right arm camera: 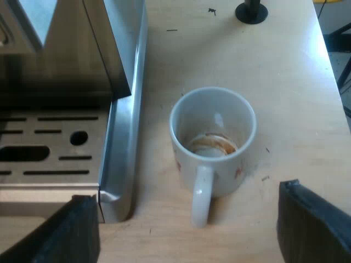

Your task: Remove mug from coffee machine

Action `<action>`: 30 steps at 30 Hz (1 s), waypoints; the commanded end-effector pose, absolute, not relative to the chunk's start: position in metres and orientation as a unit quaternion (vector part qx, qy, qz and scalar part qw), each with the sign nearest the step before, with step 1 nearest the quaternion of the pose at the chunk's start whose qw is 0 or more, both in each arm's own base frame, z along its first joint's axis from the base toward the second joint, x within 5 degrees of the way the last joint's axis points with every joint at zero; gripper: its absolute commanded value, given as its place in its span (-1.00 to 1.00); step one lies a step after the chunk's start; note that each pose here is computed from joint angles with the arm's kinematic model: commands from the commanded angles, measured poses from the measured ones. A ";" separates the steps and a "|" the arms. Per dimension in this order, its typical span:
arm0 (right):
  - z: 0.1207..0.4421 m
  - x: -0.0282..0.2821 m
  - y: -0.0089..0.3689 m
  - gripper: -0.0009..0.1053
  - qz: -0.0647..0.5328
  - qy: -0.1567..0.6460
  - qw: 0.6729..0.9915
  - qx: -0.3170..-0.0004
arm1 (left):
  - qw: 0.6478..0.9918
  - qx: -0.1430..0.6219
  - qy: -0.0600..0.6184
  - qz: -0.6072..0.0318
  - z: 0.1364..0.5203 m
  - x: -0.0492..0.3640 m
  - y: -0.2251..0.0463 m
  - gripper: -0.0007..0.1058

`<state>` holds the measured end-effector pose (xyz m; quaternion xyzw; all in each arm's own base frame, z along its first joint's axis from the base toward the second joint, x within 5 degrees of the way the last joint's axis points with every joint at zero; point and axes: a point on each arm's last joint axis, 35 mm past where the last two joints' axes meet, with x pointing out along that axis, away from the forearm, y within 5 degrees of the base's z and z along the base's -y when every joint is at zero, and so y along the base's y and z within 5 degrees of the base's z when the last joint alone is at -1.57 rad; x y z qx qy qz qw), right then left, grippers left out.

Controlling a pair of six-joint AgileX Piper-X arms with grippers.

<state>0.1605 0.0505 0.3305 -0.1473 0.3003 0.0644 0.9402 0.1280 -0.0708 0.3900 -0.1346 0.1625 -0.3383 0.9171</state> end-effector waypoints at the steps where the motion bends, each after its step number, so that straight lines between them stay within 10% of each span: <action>1: 0.340 0.166 0.052 0.31 0.071 0.309 0.936 -0.150 | 0.930 -0.145 0.154 -0.299 0.394 0.132 -0.062 0.26; 14: 0.333 0.188 0.063 0.31 0.110 0.325 0.929 -0.140 | 0.949 -0.176 0.203 -0.165 0.399 0.130 -0.019 0.26; 25: 0.336 0.194 0.019 0.31 0.051 0.334 0.938 -0.080 | 0.958 -0.131 0.192 -0.169 0.401 0.100 -0.016 0.26; 30: 0.341 0.178 -0.002 0.31 0.016 0.339 0.934 -0.109 | 0.962 -0.120 0.184 -0.164 0.402 0.092 -0.016 0.26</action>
